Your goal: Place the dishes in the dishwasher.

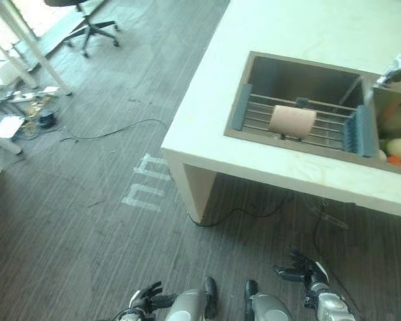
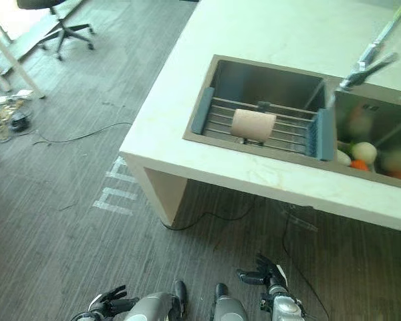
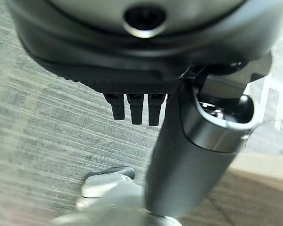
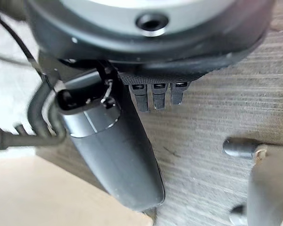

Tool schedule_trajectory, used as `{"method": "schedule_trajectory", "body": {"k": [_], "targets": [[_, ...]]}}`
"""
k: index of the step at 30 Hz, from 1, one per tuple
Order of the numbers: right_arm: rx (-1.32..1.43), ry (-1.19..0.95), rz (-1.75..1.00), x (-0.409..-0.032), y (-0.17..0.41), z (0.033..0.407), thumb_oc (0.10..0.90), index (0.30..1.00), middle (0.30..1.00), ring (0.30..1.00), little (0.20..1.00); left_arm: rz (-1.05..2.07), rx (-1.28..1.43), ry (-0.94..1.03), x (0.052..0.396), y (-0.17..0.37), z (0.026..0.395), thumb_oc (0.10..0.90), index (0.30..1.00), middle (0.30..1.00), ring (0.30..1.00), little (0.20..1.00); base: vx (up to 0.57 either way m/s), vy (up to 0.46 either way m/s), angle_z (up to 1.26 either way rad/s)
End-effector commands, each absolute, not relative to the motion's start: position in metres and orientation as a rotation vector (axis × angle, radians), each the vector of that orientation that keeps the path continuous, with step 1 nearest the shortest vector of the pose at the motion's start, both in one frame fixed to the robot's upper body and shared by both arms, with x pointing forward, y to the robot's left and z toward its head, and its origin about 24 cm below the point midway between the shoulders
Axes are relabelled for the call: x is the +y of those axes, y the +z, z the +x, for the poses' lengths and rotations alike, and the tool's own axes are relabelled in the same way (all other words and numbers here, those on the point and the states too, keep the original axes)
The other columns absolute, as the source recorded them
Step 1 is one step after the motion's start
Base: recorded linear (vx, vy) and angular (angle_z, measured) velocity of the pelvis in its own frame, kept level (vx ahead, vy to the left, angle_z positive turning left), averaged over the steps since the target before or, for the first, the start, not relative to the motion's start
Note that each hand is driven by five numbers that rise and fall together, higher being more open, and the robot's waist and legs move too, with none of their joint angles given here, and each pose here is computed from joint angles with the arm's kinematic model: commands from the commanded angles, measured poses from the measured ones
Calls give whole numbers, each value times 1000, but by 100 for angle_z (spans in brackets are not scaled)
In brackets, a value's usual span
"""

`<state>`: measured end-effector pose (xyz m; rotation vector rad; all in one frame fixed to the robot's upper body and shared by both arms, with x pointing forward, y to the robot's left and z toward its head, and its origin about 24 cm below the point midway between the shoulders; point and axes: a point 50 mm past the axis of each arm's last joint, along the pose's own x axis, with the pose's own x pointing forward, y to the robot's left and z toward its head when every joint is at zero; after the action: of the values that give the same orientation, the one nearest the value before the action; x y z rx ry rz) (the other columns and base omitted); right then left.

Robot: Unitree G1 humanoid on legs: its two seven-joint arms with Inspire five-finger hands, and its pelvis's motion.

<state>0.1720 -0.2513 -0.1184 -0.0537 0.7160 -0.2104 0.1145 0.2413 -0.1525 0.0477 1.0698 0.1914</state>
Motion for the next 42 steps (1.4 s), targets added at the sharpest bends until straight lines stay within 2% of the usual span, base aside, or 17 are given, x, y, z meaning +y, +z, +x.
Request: {"method": "schedule_trajectory", "body": {"k": [1, 6, 8, 14, 22, 25, 29, 37, 42], "targets": [[648, -224, -97, -273, -107, 174, 800, 900, 900, 900, 900, -13, 1071, 209, 225, -157, 107, 800, 900, 900, 900, 900, 47, -308, -30], [697, -197, -82, -269, -112, 172, 800, 900, 900, 900, 900, -111, 1034, 320, 231, -155, 108, 800, 900, 900, 900, 900, 97, -475, -36], [706, -146, -125, -265, -113, 174, 800, 900, 900, 900, 900, -104, 1020, 307, 228, -155, 109, 800, 900, 900, 900, 900, 164, -499, -16], [773, -165, -116, -270, -118, 165, 800, 900, 900, 900, 900, -119, 945, 264, 216, -151, 126, 800, 900, 900, 900, 900, 97, -325, 7], [932, -195, -125, -279, -130, 137, 800, 900, 900, 900, 900, -141, 1004, 269, 214, -156, 117, 800, 900, 900, 900, 900, 153, 93, -9], [890, -255, -51, -281, -127, 143, 800, 900, 900, 900, 900, -113, 1078, 281, 215, -160, 106, 800, 900, 900, 900, 900, 168, 255, -38], [846, -235, -51, -273, -126, 151, 800, 900, 900, 900, 900, -109, 1100, 331, 229, -161, 96, 800, 900, 900, 900, 900, 254, 244, -101], [866, -231, -58, -275, -127, 148, 800, 900, 900, 900, 900, -101, 1034, 383, 240, -154, 109, 800, 900, 900, 900, 900, 72, -58, -16], [882, -260, 33, -278, -129, 144, 800, 900, 900, 900, 900, -98, 1040, 374, 238, -154, 109, 800, 900, 900, 900, 900, -31, -134, 0]]}}
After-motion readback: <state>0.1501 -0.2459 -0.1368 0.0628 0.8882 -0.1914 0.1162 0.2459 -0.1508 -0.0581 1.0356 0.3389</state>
